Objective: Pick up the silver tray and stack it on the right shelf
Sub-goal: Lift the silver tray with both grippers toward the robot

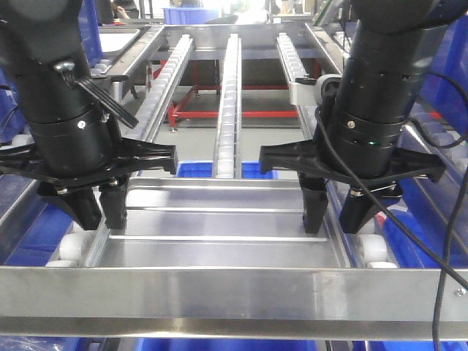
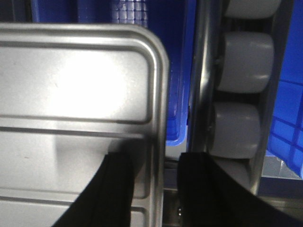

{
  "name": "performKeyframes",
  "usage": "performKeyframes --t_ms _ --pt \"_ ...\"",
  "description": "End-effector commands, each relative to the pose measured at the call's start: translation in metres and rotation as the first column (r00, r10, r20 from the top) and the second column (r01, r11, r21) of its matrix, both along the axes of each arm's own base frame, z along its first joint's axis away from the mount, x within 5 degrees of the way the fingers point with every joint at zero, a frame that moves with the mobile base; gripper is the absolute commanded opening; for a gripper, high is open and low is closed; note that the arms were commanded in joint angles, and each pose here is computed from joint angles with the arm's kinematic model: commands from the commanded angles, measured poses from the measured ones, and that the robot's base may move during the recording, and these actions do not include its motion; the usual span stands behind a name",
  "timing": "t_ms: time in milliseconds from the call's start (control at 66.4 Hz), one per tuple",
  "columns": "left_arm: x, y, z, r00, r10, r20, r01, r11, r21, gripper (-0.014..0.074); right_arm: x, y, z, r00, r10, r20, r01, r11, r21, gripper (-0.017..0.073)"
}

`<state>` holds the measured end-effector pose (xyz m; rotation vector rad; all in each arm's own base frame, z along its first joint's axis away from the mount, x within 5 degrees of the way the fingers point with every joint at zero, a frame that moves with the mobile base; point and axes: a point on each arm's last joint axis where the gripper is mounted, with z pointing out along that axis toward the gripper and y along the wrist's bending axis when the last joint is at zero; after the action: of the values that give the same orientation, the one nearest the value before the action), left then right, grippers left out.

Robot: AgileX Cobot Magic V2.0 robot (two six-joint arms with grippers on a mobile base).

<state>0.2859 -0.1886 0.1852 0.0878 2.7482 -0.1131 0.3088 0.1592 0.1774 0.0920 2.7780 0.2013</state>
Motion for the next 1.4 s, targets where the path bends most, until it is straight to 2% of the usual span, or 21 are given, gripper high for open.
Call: performKeyframes --t_ms 0,136,286,332,1100,1236,1386 --pt "0.002 -0.003 0.021 0.998 -0.003 0.062 0.006 0.999 -0.048 0.0064 0.005 0.003 0.024 0.995 0.011 0.095 -0.015 0.999 0.043 0.0356" --pt "0.002 -0.003 0.021 0.998 -0.003 0.062 0.006 0.999 -0.048 0.0048 0.005 0.003 0.024 0.995 0.011 0.095 -0.015 0.999 0.043 0.0262" --pt "0.002 -0.003 0.021 0.998 -0.003 0.062 0.006 0.999 -0.048 -0.0076 0.005 0.003 0.024 0.995 0.011 0.095 -0.015 0.999 0.043 0.0092" --pt "0.002 -0.003 0.021 0.998 -0.003 0.062 0.006 0.999 -0.048 -0.0085 0.004 0.003 0.023 0.996 0.010 0.093 -0.014 0.999 0.043 0.0046" --pt "0.001 -0.002 0.023 0.998 0.000 0.059 0.003 0.999 -0.043 -0.0085 0.003 0.002 0.025 0.998 0.001 0.069 -0.004 0.999 0.040 0.0053" --pt "0.003 0.000 0.042 0.998 0.009 0.065 -0.008 1.000 -0.009 -0.0085 0.003 0.002 0.042 0.997 -0.003 0.072 0.000 0.999 0.038 0.0053" --pt "0.002 0.003 0.073 0.995 0.025 0.102 -0.023 1.000 -0.018 -0.0085 0.002 0.001 0.068 0.995 -0.009 0.099 0.004 0.999 0.050 0.0053"
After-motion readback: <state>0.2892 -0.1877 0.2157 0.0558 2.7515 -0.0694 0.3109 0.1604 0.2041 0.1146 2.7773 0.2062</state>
